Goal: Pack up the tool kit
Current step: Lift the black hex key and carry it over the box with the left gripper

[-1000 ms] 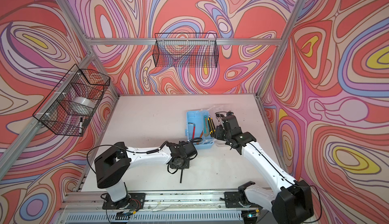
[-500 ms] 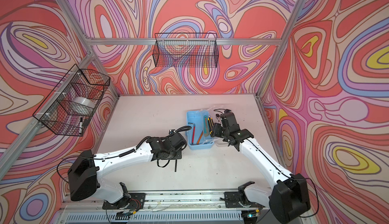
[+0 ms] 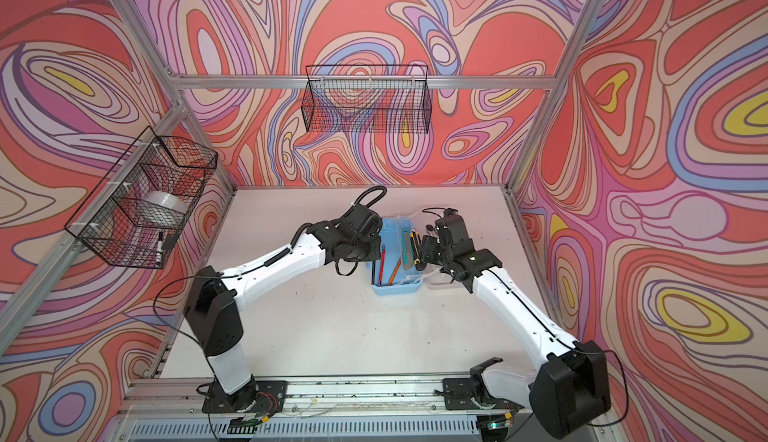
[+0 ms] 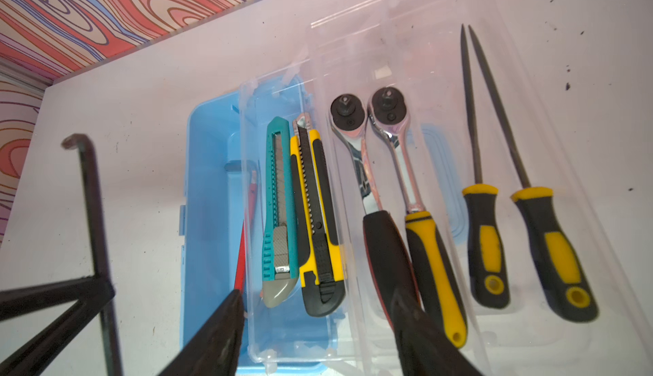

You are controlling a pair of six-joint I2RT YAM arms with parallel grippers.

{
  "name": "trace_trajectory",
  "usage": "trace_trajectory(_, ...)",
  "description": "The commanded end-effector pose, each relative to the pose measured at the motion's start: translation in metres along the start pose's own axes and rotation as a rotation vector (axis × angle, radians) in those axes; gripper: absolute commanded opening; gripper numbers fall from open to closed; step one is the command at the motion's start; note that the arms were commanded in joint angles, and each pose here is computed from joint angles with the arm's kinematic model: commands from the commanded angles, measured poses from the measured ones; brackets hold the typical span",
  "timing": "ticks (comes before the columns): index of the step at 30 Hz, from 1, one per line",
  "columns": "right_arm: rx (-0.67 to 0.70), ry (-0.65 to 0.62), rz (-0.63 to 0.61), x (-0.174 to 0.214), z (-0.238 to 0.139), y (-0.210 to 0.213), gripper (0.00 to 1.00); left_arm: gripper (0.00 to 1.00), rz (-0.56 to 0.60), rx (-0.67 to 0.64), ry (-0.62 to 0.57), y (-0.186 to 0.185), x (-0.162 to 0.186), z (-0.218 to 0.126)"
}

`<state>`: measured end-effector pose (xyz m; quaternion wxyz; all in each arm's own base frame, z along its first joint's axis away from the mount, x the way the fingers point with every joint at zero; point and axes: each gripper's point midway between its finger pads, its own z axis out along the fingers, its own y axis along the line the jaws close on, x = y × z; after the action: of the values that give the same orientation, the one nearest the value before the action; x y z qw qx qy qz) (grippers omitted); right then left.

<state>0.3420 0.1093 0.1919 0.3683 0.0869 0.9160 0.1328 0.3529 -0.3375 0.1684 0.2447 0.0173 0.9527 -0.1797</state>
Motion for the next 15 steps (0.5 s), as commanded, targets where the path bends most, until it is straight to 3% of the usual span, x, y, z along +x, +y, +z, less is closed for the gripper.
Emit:
trace_trajectory(1,0.05,-0.024,-0.005,-0.013,-0.007,-0.016,0.68,0.0,0.051,0.066,0.061,-0.023,-0.004,0.016)
trace_trajectory(8,0.057,-0.053,0.065,-0.032,-0.014,-0.057,0.69,0.0,-0.011,0.07,0.114,-0.026,-0.01,0.055)
trace_trajectory(15,0.044,-0.053,0.093,-0.037,-0.011,-0.073,0.69,0.0,-0.066,0.024,0.137,-0.008,0.0,0.068)
